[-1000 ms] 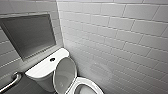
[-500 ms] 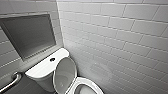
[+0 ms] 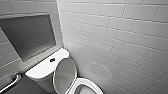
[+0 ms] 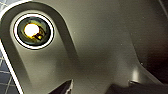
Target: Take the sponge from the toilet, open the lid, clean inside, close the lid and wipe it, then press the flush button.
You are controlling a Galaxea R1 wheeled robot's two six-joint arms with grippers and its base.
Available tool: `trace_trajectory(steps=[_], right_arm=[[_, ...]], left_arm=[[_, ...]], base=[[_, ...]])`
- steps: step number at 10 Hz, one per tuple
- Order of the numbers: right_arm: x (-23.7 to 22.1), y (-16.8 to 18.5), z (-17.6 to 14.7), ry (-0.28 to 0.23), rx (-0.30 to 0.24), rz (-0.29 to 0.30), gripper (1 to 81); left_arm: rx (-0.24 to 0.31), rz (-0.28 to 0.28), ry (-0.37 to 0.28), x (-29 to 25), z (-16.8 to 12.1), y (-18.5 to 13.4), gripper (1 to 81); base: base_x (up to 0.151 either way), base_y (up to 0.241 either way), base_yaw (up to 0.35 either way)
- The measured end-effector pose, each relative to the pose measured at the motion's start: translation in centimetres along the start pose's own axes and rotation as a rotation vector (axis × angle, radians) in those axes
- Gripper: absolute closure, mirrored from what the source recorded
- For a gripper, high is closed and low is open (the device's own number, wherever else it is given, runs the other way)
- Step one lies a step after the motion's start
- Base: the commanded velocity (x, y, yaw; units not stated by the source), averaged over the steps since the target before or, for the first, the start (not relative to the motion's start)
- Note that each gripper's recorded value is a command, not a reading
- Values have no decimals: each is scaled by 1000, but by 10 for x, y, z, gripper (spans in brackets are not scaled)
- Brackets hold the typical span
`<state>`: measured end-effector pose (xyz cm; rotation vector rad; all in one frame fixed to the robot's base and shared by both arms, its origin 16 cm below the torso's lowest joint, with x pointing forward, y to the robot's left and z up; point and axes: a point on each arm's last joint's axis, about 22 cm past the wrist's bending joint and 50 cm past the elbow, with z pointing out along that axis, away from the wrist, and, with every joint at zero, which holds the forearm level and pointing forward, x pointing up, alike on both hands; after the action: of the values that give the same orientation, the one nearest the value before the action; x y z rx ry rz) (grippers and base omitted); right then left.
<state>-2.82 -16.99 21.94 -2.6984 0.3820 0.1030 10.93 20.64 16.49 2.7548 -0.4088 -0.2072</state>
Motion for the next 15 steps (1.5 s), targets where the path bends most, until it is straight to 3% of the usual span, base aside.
trace_trajectory(steps=[9, 13, 15], right_arm=[[3, -3, -2, 1, 17, -3, 811], [15, -33, -29, 3, 144, 20, 811], [51, -34, -60, 45, 204, 17, 811]], left_arm=[[-7, 4, 3, 2, -2, -1, 10], [-114, 3, 18, 4, -17, 21, 10], [-128, -1, 18, 0, -28, 12, 10]], base=[[0, 0, 0], [0, 0, 0], [0, 0, 0]])
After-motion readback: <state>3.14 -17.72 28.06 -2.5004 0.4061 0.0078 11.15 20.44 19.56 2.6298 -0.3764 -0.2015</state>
